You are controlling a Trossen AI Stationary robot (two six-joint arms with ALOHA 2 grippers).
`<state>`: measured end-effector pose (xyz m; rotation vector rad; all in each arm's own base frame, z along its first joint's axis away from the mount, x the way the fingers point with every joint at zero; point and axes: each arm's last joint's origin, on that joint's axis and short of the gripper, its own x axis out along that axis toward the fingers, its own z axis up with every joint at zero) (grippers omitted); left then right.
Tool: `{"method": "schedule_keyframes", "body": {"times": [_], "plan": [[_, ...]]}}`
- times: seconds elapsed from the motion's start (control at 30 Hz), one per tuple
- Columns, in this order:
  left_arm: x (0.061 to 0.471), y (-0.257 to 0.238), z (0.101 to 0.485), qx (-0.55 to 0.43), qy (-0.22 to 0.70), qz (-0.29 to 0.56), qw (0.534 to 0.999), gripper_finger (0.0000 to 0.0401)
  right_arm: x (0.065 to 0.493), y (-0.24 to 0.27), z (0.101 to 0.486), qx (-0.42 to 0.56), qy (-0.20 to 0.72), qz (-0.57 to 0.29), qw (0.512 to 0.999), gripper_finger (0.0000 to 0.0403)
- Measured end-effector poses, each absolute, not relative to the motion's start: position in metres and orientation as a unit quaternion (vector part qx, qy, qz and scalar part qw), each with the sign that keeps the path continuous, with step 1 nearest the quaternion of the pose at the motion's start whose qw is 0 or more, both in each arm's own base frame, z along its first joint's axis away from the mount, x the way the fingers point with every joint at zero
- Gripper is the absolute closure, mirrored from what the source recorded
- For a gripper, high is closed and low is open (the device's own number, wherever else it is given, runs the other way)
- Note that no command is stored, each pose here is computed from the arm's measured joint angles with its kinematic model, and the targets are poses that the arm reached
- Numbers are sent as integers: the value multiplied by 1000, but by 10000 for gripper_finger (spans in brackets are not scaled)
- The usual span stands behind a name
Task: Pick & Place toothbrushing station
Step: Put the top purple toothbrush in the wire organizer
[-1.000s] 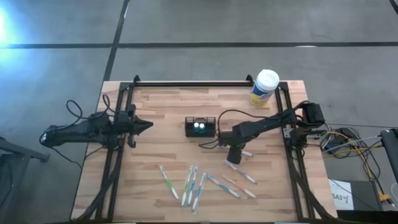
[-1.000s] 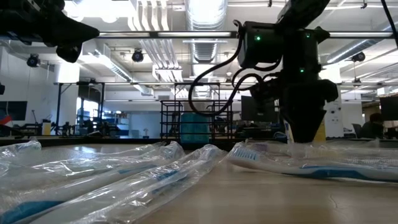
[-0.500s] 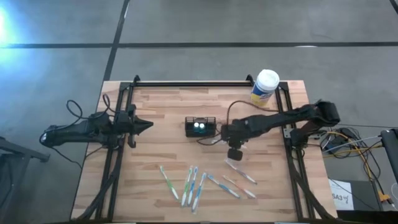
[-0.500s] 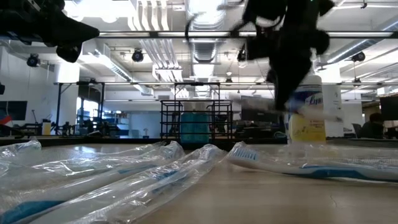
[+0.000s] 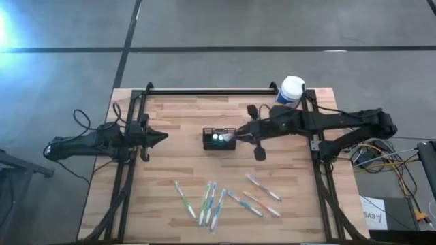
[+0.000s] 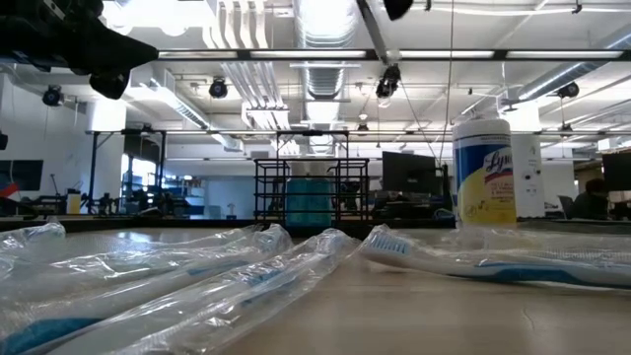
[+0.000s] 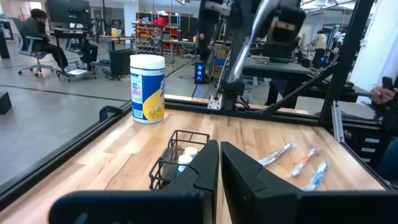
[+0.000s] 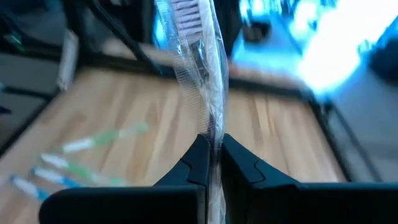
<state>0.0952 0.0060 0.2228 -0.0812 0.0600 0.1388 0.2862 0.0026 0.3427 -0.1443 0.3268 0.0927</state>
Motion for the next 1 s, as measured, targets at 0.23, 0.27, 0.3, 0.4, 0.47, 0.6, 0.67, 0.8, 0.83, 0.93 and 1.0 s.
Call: {"method": "schedule_keyframes", "body": {"times": [0.23,0.27,0.3,0.4,0.47,0.6,0.67,0.8,0.83,0.93,1.0], "plan": [[95,6,223,-40,30,70,996,378,288,-28,312,-113,52,40,991,389],[95,6,223,-40,30,69,996,378,286,-33,305,-116,36,29,992,389],[95,6,223,-40,30,69,996,378,284,-39,298,-118,17,20,993,390],[95,6,223,-39,31,69,996,378,274,-59,275,-103,-17,5,994,390],[95,6,223,-36,31,69,996,378,267,-72,257,-87,-24,-14,996,390],[96,7,222,-30,32,83,996,378,265,-81,237,-74,-58,-14,996,390],[96,7,222,-29,33,90,995,378,269,-84,226,-72,-52,-11,996,390],[96,8,222,-29,34,96,994,378,278,-87,207,-72,-50,2,996,390],[96,8,222,-29,34,96,994,378,281,-88,205,-74,-57,11,996,390],[96,8,222,-29,34,96,994,378,285,-91,194,-76,-47,35,995,390],[96,8,222,-29,34,96,994,378,286,-94,188,-74,-39,41,996,390]]}}
